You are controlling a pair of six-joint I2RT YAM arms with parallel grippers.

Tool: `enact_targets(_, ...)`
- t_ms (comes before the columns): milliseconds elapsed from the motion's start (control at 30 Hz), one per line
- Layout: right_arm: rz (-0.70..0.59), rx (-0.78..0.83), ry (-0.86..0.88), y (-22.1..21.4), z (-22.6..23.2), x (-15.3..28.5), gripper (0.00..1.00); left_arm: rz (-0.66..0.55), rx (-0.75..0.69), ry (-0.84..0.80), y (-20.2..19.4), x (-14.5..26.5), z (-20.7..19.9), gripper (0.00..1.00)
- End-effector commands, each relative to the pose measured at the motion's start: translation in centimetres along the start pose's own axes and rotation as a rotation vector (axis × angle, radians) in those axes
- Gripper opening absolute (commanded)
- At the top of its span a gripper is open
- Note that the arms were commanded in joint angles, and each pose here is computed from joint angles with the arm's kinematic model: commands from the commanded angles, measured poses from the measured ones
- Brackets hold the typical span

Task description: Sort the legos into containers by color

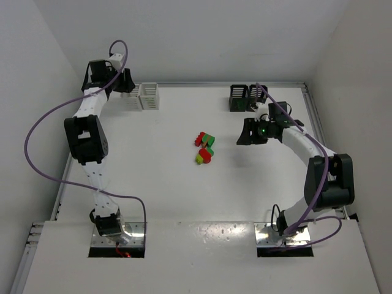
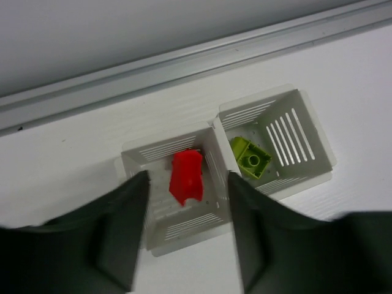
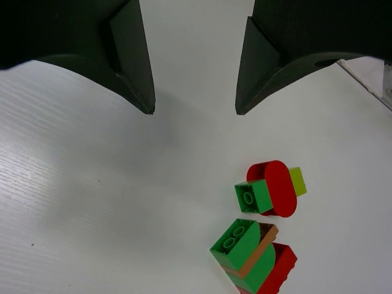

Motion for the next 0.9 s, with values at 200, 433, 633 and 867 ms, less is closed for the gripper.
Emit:
enact_targets(200, -0.037, 0.042, 0.004, 1.7, 0.6, 0.3, 0.56, -0.088, -0.037, -0.08, 5.1, 3.6, -2.4, 0.71)
enact_targets(433, -0.073, 0.074, 0.027, 1.8, 1.6, 1.1, 0.56, -0.248, -0.196, -0.128, 12.9, 12.8, -8.5, 0.77)
enact_targets(633, 0.024, 0.132, 0.068, 0.9, 2.7, 0.5, 0.56, -0.25, -0.1, -0.134, 13.1, 19.9, -13.1, 1.0)
enact_targets(867, 0.029, 0.404, 0.121, 0.0, 5.5, -1.0, 0.63, -0.135, -0.087, -0.398, 6.0, 24.6, -18.9, 1.0)
Point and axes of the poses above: each gripper's point midway between its finger pads, its own x axis back along the fingers, its own z axis along the line the jaws close on, y = z × x, the point moved 2 cm from there along x, back along the fingers, and after that the axes turned 7 degrees about -x, right-handed, at the moved point
